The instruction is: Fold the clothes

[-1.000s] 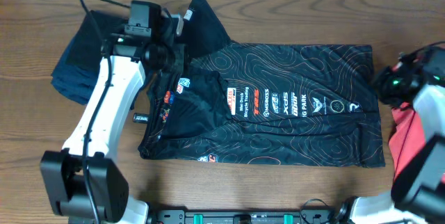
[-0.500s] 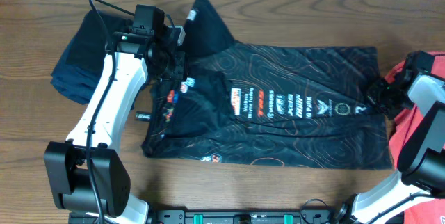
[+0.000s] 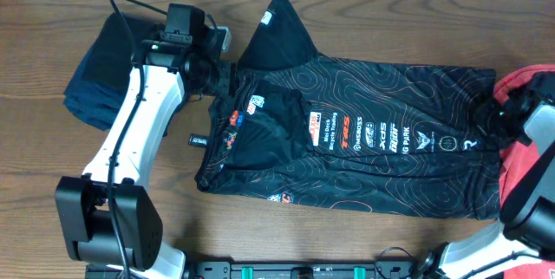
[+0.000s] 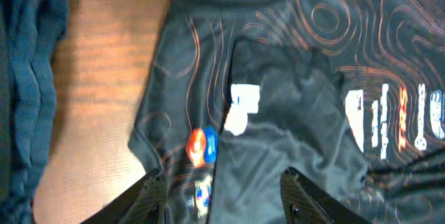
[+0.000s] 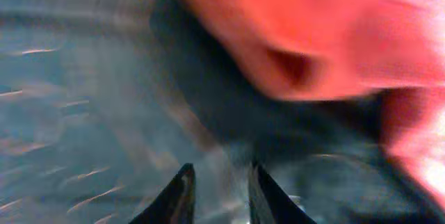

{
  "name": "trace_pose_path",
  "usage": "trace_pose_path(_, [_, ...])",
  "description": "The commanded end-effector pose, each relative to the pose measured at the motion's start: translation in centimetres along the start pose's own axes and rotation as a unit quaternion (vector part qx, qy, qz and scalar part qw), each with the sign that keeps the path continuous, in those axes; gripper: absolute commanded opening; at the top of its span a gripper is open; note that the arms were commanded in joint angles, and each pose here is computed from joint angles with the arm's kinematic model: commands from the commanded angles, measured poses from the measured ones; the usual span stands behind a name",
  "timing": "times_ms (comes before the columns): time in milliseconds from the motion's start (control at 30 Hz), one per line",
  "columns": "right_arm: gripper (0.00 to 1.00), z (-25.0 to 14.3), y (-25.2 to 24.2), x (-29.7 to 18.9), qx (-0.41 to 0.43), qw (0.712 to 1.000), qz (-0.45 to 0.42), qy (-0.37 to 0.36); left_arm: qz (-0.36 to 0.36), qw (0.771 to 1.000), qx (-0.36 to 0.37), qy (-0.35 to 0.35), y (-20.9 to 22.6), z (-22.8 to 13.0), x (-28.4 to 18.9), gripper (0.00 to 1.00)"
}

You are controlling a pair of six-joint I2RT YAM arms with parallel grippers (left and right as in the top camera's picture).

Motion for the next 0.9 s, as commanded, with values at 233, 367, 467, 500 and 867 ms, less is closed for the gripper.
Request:
trace_pose_path(233, [0.28,-2.1,11.7,-10.4,-0.132,0.97,0.198,-0.052,-0.002,0.994,0.041,-0.097,0.4,5.7,1.9,0.55])
trace_pose_path(367, [0.28,-4.9,13.3,-10.4,-0.154,0.966,0.205,-0.015,-0.023,0.995,0.046,-0.088,0.6,6.7,5.8,0.55])
trace_pose_path(467, [0.27,-6.5,13.9,-10.1,-0.164,0.965,0.203,0.009,-0.025,0.994,0.072,-0.079,0.6,8.2,8.6,0.55])
trace_pose_path(500, [0.27,-6.9,14.2,-10.0,-0.168,0.964,0.203,0.015,-0.026,0.993,0.083,-0.078,0.5,8.7,9.4,0.55])
trace_pose_path(867, [0.26,-9.0,14.1,-9.6,-0.168,0.966,0.192,0.053,-0.026,0.986,0.13,-0.101,0.4,11.5,18.2,0.66])
Point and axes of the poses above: each gripper's point midway between its finger pads, its own x axis out along the fingers, its own y axis along the line the jaws close on, z = x × y, the point moved 2 cm from there along -x, back along the fingers, and after that the axes turned 4 degrees about x, right-handed, at the moved point
